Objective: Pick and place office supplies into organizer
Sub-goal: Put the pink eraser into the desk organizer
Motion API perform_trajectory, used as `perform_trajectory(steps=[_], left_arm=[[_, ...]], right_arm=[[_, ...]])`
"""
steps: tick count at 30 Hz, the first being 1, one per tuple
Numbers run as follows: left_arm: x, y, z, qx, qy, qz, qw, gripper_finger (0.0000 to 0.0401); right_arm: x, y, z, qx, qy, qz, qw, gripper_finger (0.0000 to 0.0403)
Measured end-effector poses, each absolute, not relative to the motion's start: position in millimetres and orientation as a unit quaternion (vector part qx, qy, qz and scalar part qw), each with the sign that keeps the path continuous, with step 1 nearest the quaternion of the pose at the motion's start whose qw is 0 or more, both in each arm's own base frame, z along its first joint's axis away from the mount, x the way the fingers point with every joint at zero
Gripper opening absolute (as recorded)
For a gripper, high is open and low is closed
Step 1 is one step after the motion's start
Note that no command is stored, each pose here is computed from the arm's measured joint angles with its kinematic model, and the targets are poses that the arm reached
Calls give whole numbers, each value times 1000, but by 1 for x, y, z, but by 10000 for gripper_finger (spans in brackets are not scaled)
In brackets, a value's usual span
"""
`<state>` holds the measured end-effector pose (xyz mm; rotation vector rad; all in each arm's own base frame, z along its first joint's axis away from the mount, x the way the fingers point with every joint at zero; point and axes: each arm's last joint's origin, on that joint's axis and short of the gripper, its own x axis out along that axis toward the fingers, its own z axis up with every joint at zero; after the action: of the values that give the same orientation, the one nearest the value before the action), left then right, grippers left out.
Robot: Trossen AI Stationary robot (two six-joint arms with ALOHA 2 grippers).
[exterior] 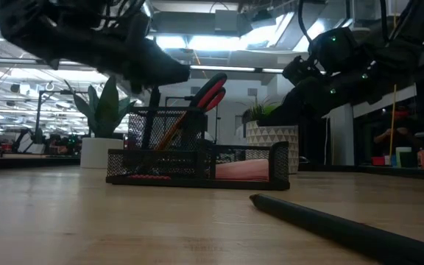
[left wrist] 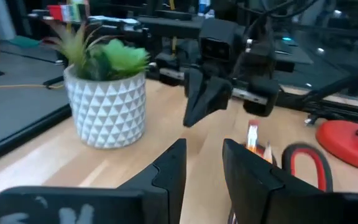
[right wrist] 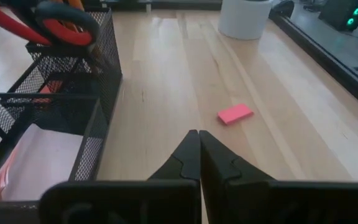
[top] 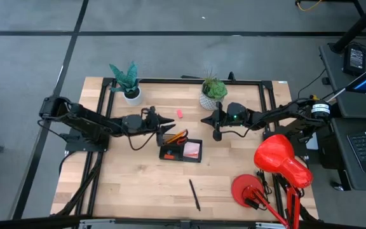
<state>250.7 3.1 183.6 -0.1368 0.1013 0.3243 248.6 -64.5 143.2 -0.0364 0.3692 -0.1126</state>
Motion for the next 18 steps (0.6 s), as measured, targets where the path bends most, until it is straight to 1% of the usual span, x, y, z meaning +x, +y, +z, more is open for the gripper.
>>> perform_trajectory(steps=[5,12,18], left_arm=[[264,25,209,-45,72,147,986,98],[280,61,243,23,167,170,971,100],[278,79,251,90,204,170,960,97]], right_arm=[[249,-65,144,-20,178,-56,982,0],[249,-65,144,-20,177,-56,982,0],[249,-65,144,-20,177,-56,982,0]])
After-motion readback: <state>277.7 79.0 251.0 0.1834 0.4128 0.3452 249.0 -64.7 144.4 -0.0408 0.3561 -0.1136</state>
